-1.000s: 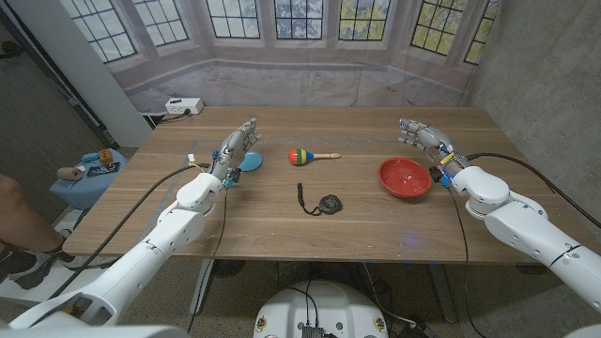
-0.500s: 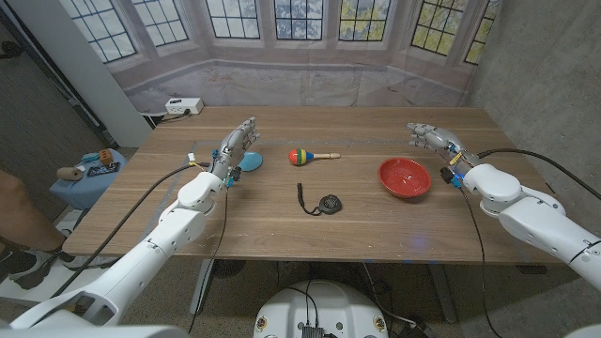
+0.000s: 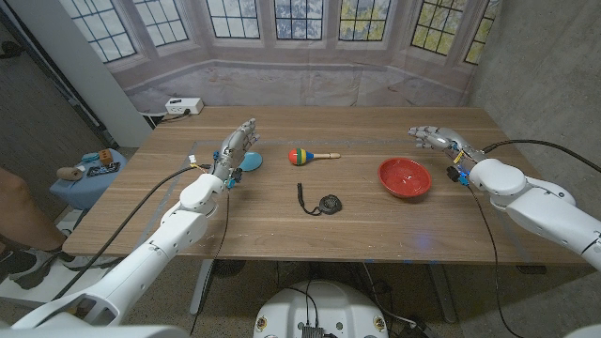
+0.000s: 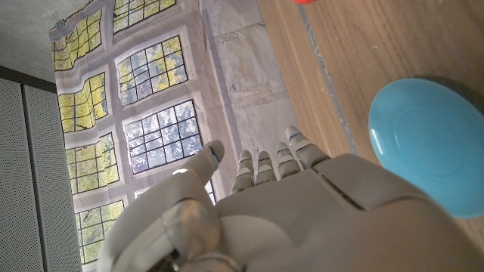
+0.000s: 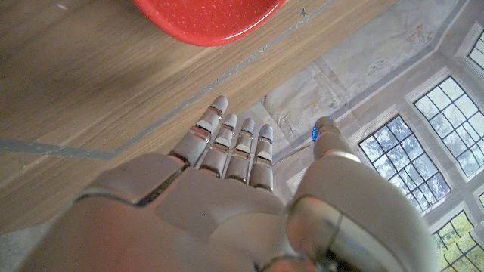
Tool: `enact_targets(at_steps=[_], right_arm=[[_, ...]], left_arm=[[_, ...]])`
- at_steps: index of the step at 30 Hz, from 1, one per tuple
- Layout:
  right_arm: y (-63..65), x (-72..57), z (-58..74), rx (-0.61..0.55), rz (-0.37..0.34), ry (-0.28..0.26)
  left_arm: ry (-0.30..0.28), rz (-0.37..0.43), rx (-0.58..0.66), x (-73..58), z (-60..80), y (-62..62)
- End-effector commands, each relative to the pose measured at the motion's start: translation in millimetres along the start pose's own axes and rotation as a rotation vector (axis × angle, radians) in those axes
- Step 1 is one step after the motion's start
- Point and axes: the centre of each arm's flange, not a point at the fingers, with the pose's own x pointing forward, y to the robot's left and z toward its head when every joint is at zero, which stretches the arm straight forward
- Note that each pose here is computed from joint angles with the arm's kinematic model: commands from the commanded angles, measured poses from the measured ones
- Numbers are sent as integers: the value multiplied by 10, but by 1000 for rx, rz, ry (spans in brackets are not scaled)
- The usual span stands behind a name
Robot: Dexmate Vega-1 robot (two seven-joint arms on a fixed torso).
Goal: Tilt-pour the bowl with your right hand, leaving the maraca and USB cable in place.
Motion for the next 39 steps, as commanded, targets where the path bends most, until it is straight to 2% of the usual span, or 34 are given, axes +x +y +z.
enact_targets(at_steps=[1,24,31,39], right_arm=[[-55,8,28,-142,29,61],[-12,165,195,-376,107,131],[-19,196,215,-413,113,143],[27,244,218,-461,153,162]], left_arm=[[3,-1,-2,13,-13,-37],[13,-26,-6,65,-44,-108],[15,-39,-5,108,-48,-154],[20,-46,-4,145,-57,-188]])
